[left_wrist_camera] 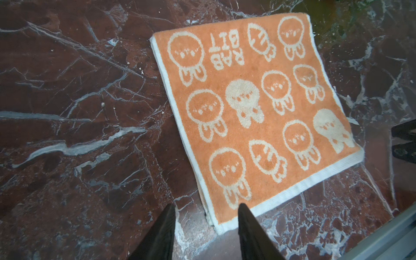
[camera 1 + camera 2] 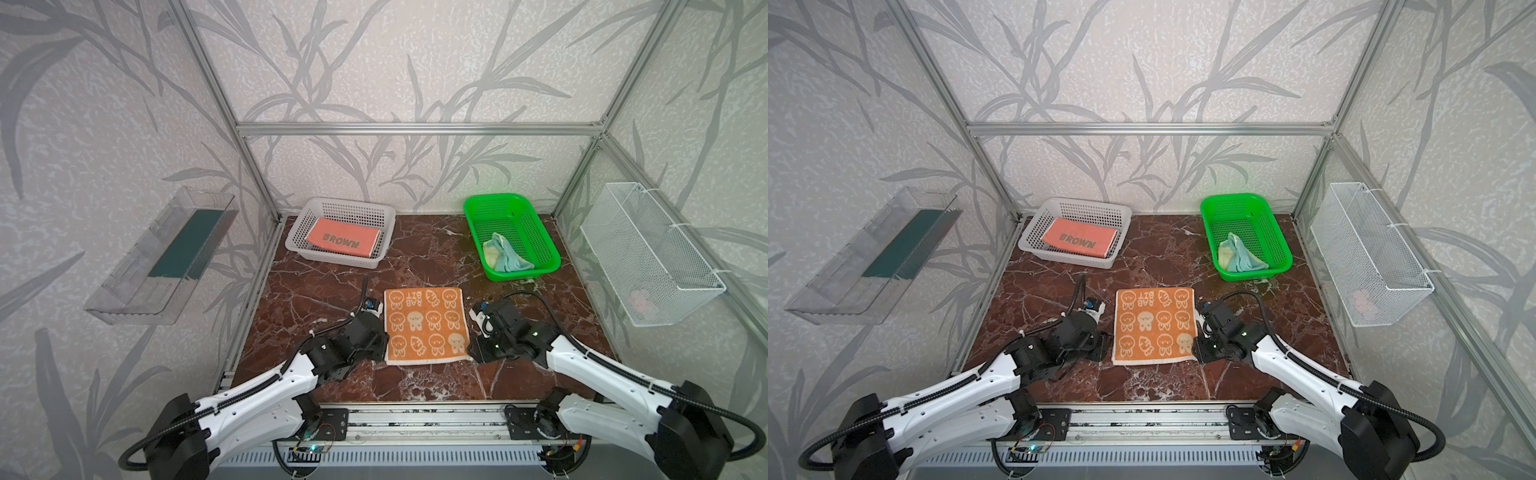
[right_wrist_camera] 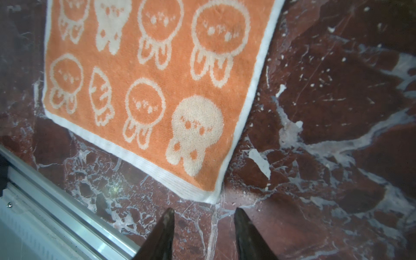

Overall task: Fold and stack the towels
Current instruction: 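Open both grippers and release the folded edge near the robot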

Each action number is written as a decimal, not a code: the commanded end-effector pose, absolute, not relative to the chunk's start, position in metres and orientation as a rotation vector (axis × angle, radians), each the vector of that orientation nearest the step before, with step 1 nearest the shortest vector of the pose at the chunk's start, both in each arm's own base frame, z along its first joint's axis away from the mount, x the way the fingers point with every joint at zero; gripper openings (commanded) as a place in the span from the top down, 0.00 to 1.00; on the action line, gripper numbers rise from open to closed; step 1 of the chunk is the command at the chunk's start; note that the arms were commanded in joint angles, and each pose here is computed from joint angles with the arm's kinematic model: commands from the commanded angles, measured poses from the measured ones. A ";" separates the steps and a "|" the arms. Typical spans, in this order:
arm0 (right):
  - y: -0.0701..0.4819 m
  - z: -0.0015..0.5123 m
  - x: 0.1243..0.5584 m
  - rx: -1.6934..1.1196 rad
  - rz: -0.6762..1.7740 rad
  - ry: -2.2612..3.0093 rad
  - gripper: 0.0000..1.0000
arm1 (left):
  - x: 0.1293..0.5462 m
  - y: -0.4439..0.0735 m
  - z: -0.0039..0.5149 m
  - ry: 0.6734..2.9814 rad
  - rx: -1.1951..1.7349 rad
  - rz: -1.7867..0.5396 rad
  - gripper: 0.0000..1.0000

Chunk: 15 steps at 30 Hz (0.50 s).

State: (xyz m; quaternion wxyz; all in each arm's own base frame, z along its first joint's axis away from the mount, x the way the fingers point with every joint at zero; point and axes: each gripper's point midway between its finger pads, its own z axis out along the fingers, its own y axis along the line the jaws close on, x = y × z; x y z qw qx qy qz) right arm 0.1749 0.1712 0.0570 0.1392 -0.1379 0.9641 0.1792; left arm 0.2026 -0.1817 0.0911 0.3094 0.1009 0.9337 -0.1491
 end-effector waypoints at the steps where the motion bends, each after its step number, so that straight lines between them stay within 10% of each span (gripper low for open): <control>1: 0.175 0.055 0.184 -0.398 0.488 2.790 0.61 | 0.218 -0.188 0.095 2.437 0.250 -0.370 0.54; 15: 0.191 0.024 0.169 -0.441 0.535 2.838 0.77 | 0.249 -0.214 0.083 2.474 0.297 -0.381 0.54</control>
